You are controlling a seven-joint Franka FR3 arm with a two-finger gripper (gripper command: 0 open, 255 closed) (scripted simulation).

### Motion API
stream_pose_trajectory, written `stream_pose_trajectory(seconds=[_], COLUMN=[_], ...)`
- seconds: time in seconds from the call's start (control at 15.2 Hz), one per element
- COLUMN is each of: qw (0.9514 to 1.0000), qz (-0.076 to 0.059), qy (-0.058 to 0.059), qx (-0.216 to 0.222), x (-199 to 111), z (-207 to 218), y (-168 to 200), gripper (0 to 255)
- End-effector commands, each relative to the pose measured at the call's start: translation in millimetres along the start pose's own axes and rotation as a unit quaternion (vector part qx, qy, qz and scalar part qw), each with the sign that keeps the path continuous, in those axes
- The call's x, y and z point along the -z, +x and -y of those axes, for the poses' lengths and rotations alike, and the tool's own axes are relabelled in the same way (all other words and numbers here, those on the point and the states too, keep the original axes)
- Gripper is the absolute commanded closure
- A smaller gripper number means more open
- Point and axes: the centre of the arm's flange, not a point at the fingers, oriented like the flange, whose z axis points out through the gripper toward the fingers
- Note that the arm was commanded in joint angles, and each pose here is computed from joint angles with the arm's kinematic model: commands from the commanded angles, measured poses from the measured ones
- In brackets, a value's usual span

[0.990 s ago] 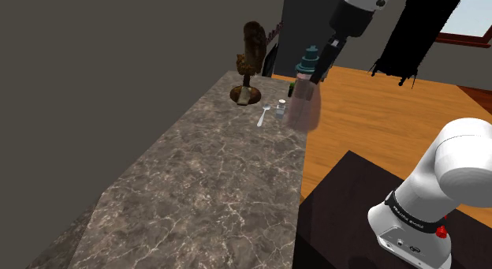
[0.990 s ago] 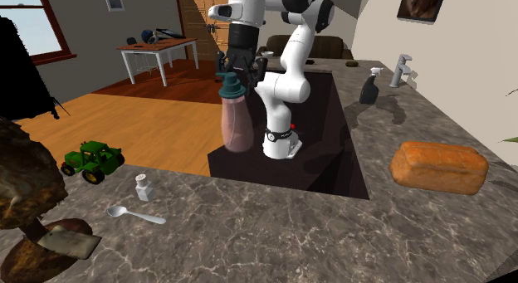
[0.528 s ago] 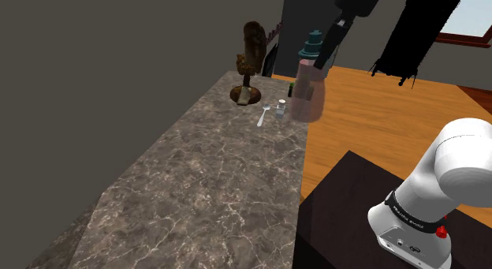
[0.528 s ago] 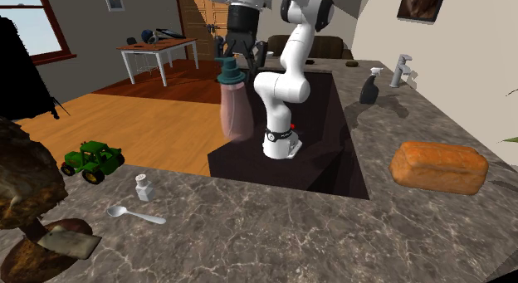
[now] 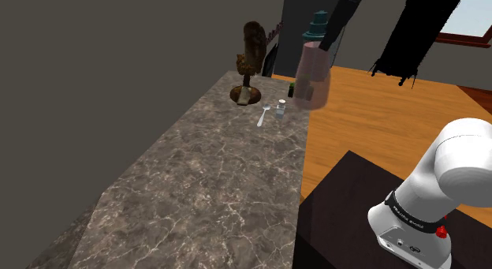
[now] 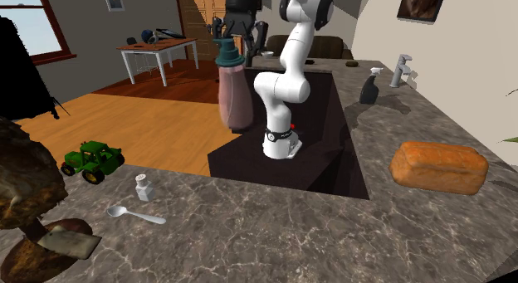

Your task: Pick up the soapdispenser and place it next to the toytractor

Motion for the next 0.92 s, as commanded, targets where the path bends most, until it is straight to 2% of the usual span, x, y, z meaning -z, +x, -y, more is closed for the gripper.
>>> stream_pose_trajectory(seconds=[0.0,0.07,0.86], qw=[1.0,1.0,1.0], qz=[0.0,0.0,0.0], qy=[0.0,0.0,0.0], qx=[0.0,0.0,0.0], x=[11,14,-37], z=[0,0,-134], y=[2,3,71], gripper=[255,255,255])
